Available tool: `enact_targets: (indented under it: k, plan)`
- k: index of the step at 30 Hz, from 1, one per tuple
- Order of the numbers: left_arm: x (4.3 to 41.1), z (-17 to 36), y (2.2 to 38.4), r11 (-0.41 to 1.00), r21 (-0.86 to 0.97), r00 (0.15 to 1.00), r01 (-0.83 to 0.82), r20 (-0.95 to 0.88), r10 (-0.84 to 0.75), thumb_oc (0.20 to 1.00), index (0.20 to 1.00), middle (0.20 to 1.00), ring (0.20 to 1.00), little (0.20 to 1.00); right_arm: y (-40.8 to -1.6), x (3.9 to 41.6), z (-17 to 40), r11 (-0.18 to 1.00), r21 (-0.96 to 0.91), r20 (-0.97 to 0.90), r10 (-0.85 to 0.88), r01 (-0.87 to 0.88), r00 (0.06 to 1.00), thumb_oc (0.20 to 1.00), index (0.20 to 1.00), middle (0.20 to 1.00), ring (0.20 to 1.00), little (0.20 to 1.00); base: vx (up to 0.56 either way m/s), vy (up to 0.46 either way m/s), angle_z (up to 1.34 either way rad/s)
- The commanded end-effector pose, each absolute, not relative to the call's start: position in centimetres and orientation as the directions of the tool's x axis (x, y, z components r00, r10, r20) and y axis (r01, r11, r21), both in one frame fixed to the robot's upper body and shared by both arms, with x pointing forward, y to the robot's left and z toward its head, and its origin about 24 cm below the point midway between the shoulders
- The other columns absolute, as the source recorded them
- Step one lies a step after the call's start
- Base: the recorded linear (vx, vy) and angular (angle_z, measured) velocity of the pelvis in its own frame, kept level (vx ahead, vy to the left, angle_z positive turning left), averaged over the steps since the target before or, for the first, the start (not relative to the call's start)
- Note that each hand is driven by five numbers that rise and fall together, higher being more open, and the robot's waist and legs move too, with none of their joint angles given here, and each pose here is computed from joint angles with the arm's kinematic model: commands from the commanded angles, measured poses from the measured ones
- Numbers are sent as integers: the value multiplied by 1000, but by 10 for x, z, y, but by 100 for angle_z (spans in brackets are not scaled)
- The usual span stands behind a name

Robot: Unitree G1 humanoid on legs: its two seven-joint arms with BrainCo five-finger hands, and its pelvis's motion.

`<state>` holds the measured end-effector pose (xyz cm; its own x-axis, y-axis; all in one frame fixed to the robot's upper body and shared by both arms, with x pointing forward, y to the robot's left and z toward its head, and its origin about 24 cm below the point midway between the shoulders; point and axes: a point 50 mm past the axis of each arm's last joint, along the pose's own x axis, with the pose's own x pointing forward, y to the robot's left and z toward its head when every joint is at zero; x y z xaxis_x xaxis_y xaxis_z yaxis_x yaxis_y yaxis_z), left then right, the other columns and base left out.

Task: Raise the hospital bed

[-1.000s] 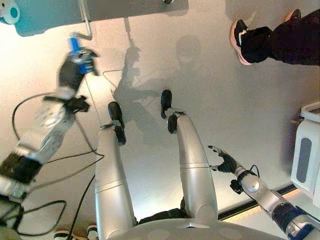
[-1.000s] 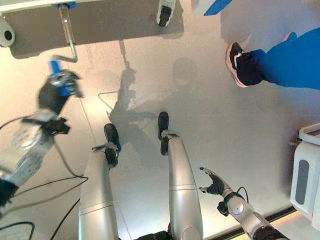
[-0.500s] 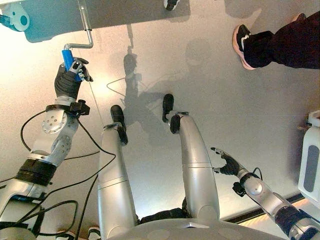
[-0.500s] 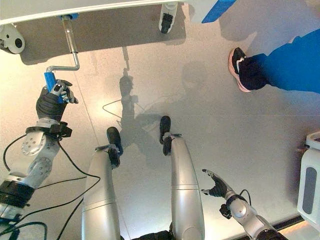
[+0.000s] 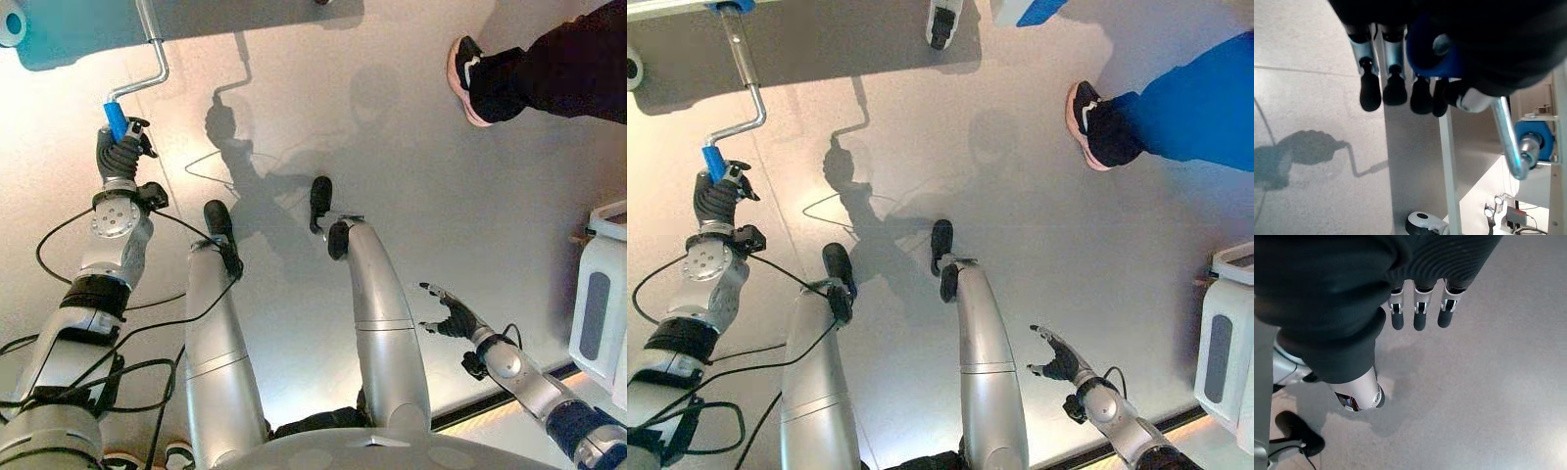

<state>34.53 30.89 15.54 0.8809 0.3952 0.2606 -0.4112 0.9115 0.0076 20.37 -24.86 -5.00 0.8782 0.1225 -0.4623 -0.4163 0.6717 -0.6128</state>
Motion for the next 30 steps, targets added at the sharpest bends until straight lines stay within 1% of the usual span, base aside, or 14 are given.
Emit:
enact_targets:
  k: [1,8,16,21,29,30]
  plan:
    - [337,148,335,851,93,844,-516,223,488,200,200,200,200,200,-234,192,-59,666,-564,-498,197,-488,844,1000,1000,1000,1000,1000,1,35,-15]
    - [350,152,335,826,155,837,-543,187,515,200,200,200,200,200,-226,197,-55,665,-554,-480,237,-501,845,1000,1000,1000,1000,1000,2,25,-10]
    - [364,159,320,817,247,853,-521,194,485,200,200,200,200,200,-218,200,-52,658,-548,-464,275,-517,842,1000,1000,1000,1000,1000,7,-2,-5]
    - [366,157,312,823,266,864,-502,199,463,200,200,200,200,200,-217,200,-51,657,-543,-464,284,-523,839,1000,1000,1000,1000,1000,3,-6,-3]
    - [365,150,311,818,289,867,-497,186,462,200,200,200,200,200,-217,200,-50,651,-546,-463,290,-528,837,1000,1000,1000,1000,1000,0,0,0]
    - [365,149,311,820,285,868,-496,182,461,225,225,225,225,225,-218,200,-49,651,-546,-463,290,-527,838,1000,1000,1000,1000,1000,0,0,0]
